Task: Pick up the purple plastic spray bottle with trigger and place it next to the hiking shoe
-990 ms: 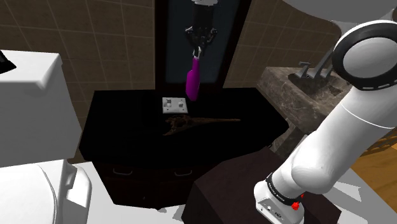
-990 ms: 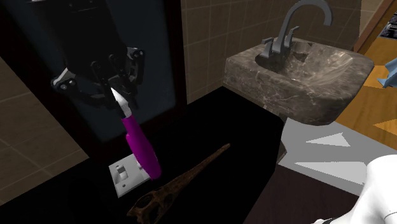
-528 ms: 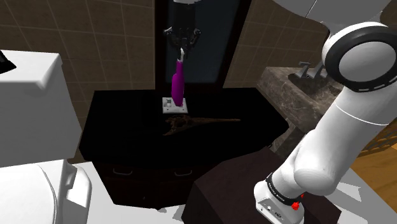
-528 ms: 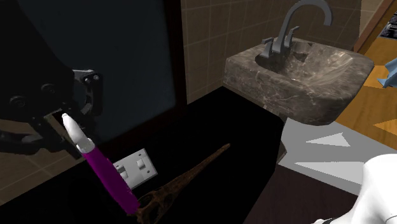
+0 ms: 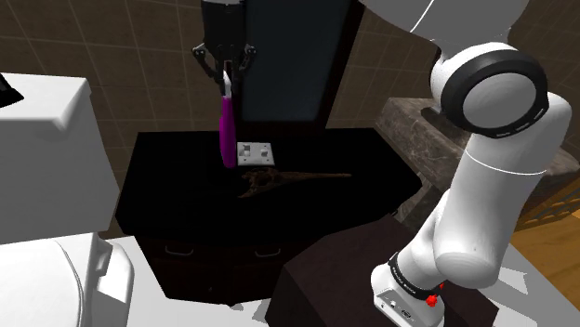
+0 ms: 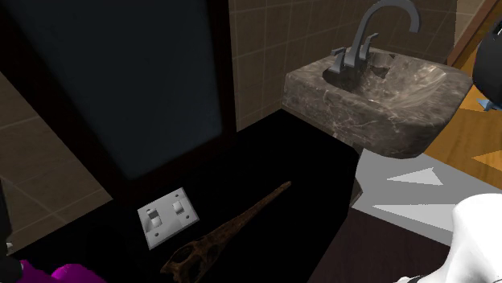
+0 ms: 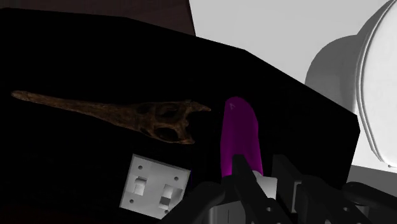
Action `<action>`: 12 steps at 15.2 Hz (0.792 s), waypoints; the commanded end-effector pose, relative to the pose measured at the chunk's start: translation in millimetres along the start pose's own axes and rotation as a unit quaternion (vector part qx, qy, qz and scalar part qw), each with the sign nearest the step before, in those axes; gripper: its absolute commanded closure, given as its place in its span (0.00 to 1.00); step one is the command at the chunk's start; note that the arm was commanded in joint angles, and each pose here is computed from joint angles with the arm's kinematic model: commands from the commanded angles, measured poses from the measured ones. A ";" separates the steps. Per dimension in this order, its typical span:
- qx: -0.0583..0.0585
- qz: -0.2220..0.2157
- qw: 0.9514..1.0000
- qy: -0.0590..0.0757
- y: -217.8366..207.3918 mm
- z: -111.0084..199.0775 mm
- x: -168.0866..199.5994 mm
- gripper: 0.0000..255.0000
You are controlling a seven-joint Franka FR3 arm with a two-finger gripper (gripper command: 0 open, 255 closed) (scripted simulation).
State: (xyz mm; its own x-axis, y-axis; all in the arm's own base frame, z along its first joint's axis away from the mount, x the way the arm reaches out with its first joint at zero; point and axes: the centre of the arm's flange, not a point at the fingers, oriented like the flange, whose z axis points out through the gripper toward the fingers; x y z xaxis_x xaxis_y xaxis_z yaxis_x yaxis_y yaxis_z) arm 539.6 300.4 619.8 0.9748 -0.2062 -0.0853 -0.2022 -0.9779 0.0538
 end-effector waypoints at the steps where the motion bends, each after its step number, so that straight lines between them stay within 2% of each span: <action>1: 0.000 0.001 1.000 0.000 -25.2 -2.1 -8.0 1.00; 3: 0.000 0.001 1.000 0.000 -47.2 -2.8 -14.0 1.00; 12: 0.000 0.001 1.000 0.000 -49.8 44.5 -9.9 1.00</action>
State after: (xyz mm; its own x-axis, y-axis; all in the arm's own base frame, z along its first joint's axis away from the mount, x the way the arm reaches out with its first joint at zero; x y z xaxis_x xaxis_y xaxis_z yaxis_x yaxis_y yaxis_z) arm 535.5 348.8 579.4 0.9744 -0.2077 -0.0855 -0.2037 -0.9776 0.0538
